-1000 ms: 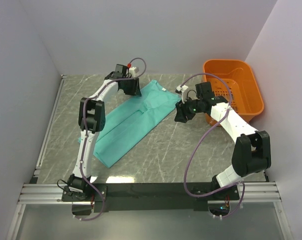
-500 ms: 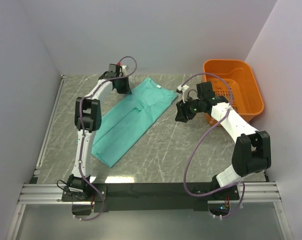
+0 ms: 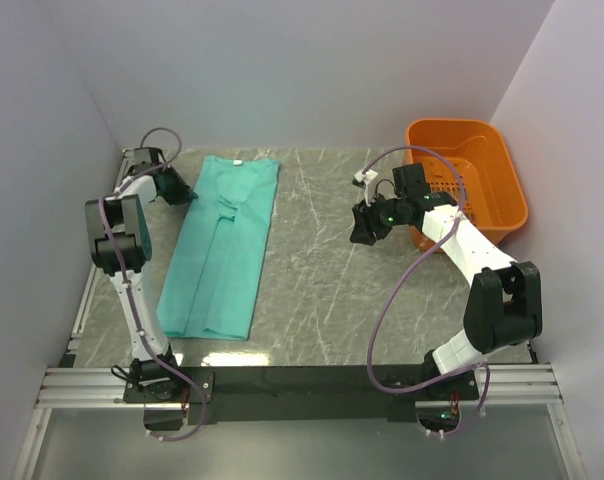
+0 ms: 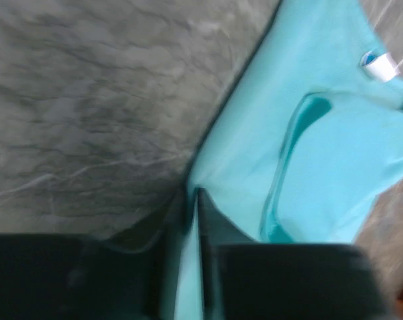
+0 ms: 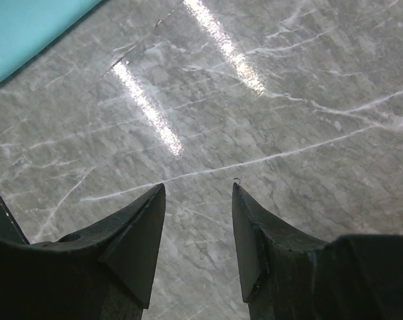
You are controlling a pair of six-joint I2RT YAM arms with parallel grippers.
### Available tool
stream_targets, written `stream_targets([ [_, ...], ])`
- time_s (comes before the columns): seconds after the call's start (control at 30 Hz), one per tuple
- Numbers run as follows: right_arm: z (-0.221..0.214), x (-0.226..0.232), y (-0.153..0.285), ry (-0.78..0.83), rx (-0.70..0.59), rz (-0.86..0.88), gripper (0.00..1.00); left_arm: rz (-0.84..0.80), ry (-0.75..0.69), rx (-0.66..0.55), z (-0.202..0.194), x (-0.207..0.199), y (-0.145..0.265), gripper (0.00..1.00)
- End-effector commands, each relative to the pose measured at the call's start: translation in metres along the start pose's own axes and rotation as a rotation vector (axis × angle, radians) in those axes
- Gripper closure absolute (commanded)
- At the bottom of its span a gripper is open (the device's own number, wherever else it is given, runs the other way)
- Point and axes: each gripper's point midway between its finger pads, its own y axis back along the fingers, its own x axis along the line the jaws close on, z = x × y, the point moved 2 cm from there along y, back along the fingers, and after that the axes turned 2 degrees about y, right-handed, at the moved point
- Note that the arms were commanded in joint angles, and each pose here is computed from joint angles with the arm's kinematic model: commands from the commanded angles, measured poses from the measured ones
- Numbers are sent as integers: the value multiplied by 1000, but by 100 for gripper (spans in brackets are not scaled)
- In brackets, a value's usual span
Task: Fold and stack the t-shirts
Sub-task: Fold the tshirt
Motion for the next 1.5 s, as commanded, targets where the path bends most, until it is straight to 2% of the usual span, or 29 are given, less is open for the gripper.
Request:
stream_targets([
  [0.0,9,11,-4,37,-19,49,48,-9,26,-61,13,-15,17,77],
  [0.03,9,25,-15,44,-6,99,48,-23,21,-90,21,-21,29,68],
  [0.07,13,32,-21,48,-4,128,48,-29,21,-103,23,-23,36,50],
  [0.17,15,66,-53,-11,32,255,48,-64,-22,-201,43,-44,77,29],
  [0.2,22,72,-61,-28,29,274,47,-56,-53,-235,49,-48,89,27],
  [0.23,27,75,-77,-116,27,281,47,-73,-81,-294,58,-62,118,24],
  [0.3,47,88,-93,-169,8,319,45,-56,-109,-335,56,-61,143,18],
  [0.33,53,90,-108,-272,6,328,44,-80,-130,-412,63,-73,178,17],
  [0.4,69,99,-132,-319,-26,333,42,-70,-127,-432,46,-60,197,11],
  [0.43,75,105,-139,-407,-25,325,42,-111,-147,-504,44,-70,233,8],
  [0.5,82,111,-158,-462,-38,250,42,-127,-142,-521,23,-55,246,3],
  [0.53,86,111,-168,-521,-57,235,41,-156,-152,-580,18,-61,275,1],
  [0.57,86,111,-174,-543,-70,219,41,-131,-127,-568,4,-46,275,1],
  [0.63,84,113,-189,-618,-70,196,41,-159,-158,-605,-10,-50,303,1],
  [0.77,91,109,-212,-689,-70,183,41,-185,-179,-583,-47,-42,317,1],
  [0.9,75,101,-236,-775,-21,123,41,-205,-181,-606,-66,-40,333,1],
  [1.1,63,94,-247,-831,-9,43,42,-247,-171,-589,-82,-42,340,1],
  [1.47,37,114,-261,-892,61,29,49,-262,-155,-578,-94,-41,344,1],
])
